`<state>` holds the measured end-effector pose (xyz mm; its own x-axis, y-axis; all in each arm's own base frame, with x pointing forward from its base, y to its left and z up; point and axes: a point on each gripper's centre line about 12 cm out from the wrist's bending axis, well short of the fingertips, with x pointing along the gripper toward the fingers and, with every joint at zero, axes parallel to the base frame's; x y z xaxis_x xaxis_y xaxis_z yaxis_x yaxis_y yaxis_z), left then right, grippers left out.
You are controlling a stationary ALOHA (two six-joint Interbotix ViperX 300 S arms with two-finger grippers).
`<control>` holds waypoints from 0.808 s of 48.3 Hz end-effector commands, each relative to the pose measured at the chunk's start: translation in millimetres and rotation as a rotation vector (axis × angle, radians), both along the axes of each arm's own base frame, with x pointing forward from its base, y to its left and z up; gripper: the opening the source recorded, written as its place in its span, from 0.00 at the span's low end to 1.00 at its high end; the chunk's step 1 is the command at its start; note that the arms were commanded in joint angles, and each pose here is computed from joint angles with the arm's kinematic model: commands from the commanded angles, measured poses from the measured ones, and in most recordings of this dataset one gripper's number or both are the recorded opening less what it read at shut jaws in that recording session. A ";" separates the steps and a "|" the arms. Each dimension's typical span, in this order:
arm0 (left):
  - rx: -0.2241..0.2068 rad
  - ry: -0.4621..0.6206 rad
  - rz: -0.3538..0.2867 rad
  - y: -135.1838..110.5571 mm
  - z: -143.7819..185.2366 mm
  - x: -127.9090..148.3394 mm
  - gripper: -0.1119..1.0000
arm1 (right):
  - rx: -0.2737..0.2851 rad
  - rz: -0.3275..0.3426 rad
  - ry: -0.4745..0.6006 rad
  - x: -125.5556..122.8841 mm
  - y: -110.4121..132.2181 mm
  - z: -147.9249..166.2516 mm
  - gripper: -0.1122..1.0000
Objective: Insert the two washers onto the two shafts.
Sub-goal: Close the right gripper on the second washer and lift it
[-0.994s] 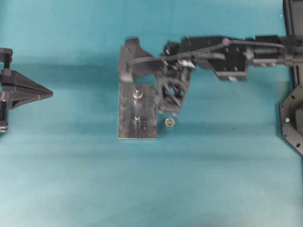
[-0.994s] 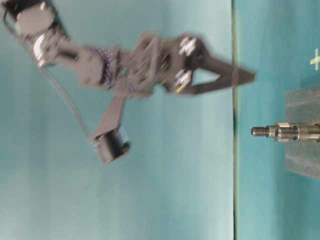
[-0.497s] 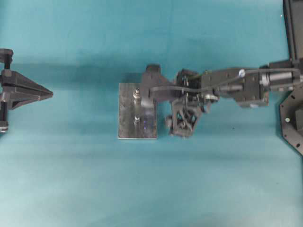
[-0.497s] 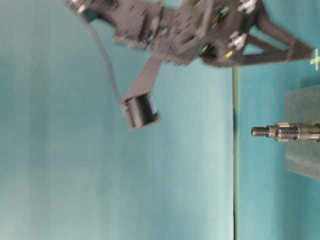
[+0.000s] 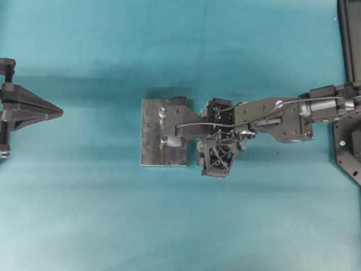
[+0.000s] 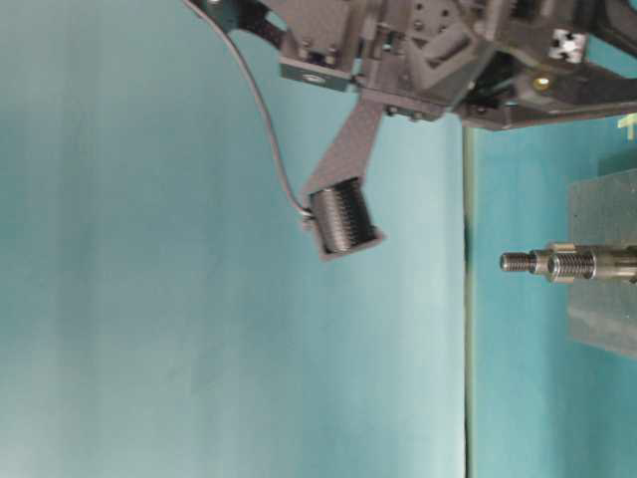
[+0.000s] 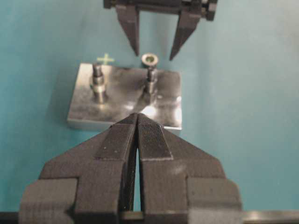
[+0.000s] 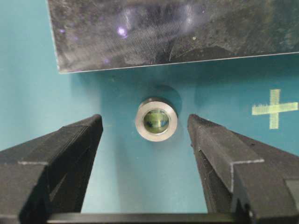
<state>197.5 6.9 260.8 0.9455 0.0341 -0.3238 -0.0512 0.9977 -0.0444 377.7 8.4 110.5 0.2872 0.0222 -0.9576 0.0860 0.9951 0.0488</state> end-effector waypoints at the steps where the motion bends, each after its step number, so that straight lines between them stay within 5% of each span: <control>1: 0.002 -0.009 0.001 0.4 4.1 2.0 0.10 | 0.001 -0.010 -0.023 3.1 -0.8 5.8 0.79; 17: 0.002 -0.008 0.001 0.4 3.5 1.9 0.10 | 0.001 -0.009 -0.027 5.0 -0.2 1.2 0.76; 39: 0.002 -0.012 0.001 0.4 5.4 2.3 0.10 | 0.000 -0.008 0.008 1.5 -0.2 -4.5 0.41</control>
